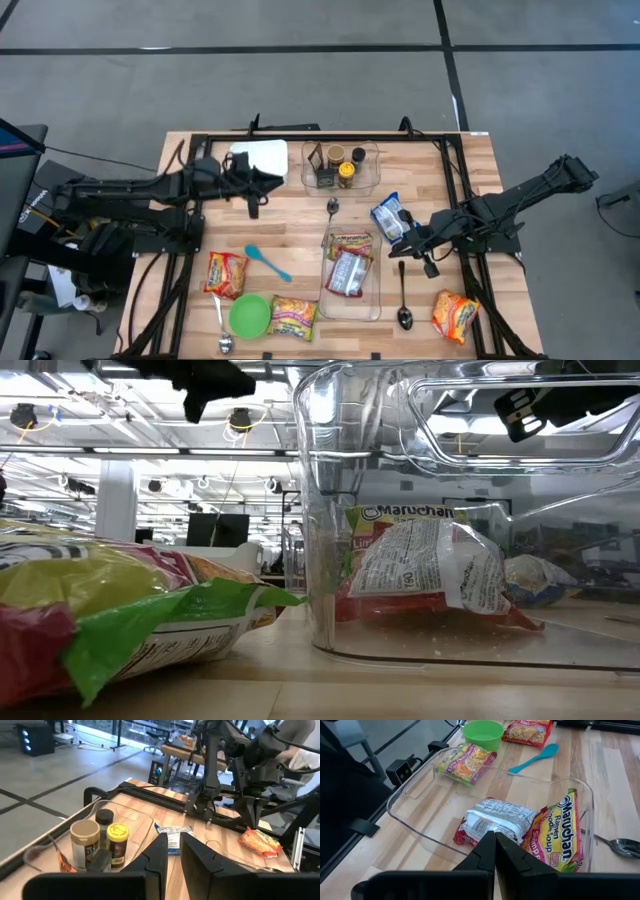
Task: Pick & Place Food Item
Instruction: Put the left orange noodle pack into the bottom transparent bin
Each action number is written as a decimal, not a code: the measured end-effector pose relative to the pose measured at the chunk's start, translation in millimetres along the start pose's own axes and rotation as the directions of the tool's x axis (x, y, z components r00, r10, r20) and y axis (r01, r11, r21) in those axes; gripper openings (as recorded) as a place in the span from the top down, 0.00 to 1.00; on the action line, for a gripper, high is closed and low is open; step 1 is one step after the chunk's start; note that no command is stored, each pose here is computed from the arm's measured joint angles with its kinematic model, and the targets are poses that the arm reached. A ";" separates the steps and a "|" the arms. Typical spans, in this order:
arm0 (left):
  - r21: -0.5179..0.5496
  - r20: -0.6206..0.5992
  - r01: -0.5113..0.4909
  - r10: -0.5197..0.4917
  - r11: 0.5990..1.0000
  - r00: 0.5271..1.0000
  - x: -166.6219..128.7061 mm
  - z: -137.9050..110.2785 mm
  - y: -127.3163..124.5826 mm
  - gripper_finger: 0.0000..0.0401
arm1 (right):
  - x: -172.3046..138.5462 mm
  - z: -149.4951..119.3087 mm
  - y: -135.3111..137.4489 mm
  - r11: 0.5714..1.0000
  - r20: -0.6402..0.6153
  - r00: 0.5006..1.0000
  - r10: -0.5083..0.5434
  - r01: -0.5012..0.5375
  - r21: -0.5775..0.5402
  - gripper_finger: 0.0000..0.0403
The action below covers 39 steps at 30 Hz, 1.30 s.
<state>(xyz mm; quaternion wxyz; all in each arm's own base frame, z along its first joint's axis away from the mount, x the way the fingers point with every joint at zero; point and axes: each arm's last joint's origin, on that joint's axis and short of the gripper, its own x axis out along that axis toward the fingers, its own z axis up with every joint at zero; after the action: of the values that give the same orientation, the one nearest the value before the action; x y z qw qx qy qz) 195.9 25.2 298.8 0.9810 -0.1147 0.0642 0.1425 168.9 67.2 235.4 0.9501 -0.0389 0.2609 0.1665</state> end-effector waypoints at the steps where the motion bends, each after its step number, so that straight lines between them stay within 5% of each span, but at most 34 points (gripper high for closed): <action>1: -0.005 0.003 -0.008 0.008 1.000 1.000 -2.5 -7.6 -0.7 0.89 | 0.0 0.0 0.0 1.000 0.000 1.000 0.000 0.000 0.006 1.00; 13: -0.013 -0.111 0.008 -0.009 1.000 0.994 -28.2 -69.4 5.1 0.89 | 9.3 6.5 0.5 0.997 0.054 0.999 0.002 -0.006 0.074 1.00; 26: -0.009 -0.146 0.003 -0.005 1.000 0.989 -34.8 -78.7 9.3 0.89 | 39.8 1.0 -15.7 0.987 -0.002 0.987 -0.158 0.158 -0.015 1.00; 33: -0.249 -0.323 -0.120 0.035 0.961 0.946 -39.0 -95.7 14.5 0.89 | 38.9 2.5 -27.4 0.979 0.011 0.979 -0.202 0.202 0.003 1.00; 39: -0.465 -0.486 -0.165 -0.095 0.870 0.869 -44.5 -107.9 13.6 0.91 | 38.7 2.4 -32.8 0.975 0.011 0.975 -0.223 0.223 -0.012 1.00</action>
<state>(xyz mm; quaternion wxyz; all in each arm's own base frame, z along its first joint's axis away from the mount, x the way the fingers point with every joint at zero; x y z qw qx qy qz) 139.5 -0.1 198.9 0.8665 -0.3920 0.2765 0.1383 212.4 48.2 217.4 0.9637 -0.0736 0.2494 0.0607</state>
